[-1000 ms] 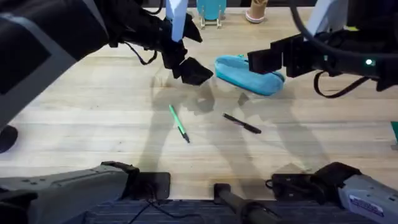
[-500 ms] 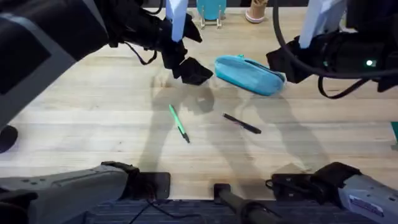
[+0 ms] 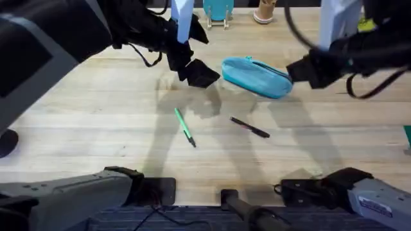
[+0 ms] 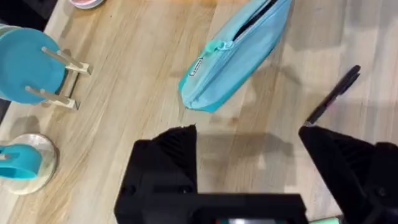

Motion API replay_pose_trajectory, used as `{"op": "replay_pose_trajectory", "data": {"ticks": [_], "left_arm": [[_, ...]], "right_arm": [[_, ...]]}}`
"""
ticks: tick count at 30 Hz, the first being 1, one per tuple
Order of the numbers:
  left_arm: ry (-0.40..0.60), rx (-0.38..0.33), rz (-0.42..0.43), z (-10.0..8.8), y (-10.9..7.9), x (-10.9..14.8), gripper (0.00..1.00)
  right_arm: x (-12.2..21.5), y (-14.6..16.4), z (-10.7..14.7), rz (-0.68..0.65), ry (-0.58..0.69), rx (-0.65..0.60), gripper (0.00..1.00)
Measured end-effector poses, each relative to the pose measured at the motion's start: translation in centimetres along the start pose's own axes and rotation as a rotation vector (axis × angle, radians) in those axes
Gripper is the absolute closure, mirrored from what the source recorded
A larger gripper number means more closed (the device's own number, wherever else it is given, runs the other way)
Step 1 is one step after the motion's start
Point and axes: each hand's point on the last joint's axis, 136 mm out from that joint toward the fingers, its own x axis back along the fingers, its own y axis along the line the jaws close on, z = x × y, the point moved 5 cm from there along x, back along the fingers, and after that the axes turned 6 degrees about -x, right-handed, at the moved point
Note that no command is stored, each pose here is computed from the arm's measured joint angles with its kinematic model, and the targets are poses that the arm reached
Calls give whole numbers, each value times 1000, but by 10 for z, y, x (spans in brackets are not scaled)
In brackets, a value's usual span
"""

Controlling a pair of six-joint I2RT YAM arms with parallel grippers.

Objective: Unzip the bag, pick up the pens from the table one at a time and place them inside, then zip the bag closed.

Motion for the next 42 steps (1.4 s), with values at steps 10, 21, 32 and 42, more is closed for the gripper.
{"op": "replay_pose_trajectory", "data": {"ticks": [10,21,32,42], "left_arm": [[0,0,0,0,0,0,7],[0,0,0,0,0,0,8],[0,0,0,0,0,0,8],[0,0,0,0,0,0,8]], "right_arm": [[-20,-9,-31,-63,131,-25,973],[-49,-15,-42,-39,153,49,972],[-76,-15,-36,-43,239,51,969],[-117,-15,-29,-58,332,49,969]]}}
